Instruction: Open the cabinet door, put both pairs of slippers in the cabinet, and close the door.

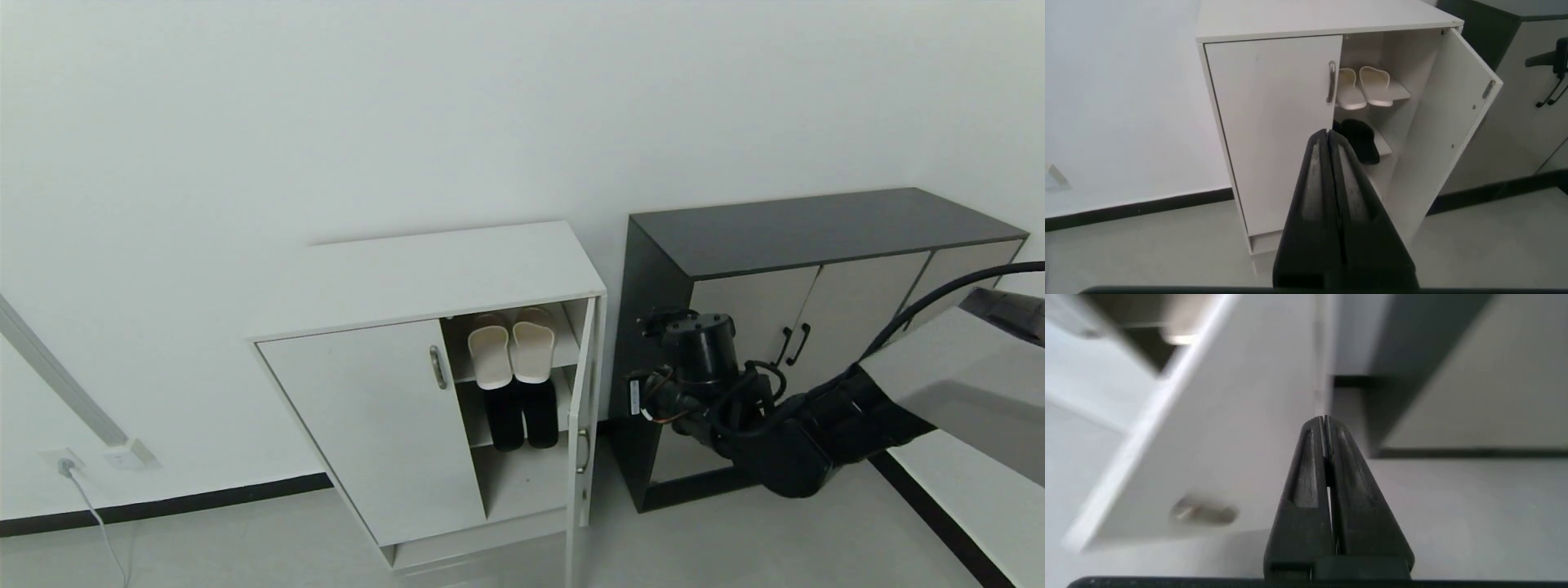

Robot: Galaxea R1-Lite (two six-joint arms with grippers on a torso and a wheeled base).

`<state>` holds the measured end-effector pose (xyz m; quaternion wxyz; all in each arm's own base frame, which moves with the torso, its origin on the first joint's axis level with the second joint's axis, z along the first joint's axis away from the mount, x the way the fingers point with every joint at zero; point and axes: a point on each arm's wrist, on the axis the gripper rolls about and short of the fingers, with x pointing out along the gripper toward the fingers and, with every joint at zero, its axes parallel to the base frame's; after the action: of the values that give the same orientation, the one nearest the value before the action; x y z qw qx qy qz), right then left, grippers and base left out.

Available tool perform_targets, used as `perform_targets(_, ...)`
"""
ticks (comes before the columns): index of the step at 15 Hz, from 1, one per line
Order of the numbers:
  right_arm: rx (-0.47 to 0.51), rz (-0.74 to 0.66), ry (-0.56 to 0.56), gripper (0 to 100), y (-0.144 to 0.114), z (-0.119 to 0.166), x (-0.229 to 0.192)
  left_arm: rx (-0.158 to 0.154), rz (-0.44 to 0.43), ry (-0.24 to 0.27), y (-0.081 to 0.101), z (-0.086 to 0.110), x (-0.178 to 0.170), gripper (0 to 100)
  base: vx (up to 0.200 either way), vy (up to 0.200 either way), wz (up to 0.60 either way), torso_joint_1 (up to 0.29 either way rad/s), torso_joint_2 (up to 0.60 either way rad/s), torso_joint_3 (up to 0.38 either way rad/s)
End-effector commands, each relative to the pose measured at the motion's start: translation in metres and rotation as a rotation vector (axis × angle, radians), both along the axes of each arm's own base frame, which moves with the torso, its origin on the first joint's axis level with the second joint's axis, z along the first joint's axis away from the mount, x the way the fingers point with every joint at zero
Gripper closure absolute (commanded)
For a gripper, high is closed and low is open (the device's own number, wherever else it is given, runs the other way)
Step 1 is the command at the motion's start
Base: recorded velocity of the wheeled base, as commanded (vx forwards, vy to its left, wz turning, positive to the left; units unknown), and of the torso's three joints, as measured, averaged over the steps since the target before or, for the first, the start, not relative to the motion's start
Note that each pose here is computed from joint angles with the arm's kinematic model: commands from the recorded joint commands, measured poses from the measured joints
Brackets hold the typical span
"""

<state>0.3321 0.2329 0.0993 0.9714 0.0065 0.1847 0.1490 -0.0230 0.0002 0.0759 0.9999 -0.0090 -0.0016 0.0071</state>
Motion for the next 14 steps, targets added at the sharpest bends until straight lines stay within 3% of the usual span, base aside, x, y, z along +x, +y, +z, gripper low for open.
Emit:
perform_targets(1,0.017,0.088,-0.025,100,0.003,0.013,-0.028,0.0,0.003,0.001,0.0,0.0,0.0,100,0.0,0.0,0.0,0.0,0.0,0.0)
perform_targets(4,0.036,0.11,-0.06,100,0.0,0.031,-0.04,0.0,0.004,0.001,0.0,0.0,0.0,100,0.0,0.0,0.0,0.0,0.0,0.0)
perform_targets(8,0.039,0.128,-0.062,100,0.002,0.034,-0.047,-0.002,0.004,0.001,0.0,0.0,0.0,100,0.0,0.0,0.0,0.0,0.0,0.0)
perform_targets(14,0.047,0.168,-0.05,100,0.002,0.033,-0.05,0.0,0.004,0.003,0.0,0.0,0.0,100,0.0,0.0,0.6,0.001,0.0,0.002)
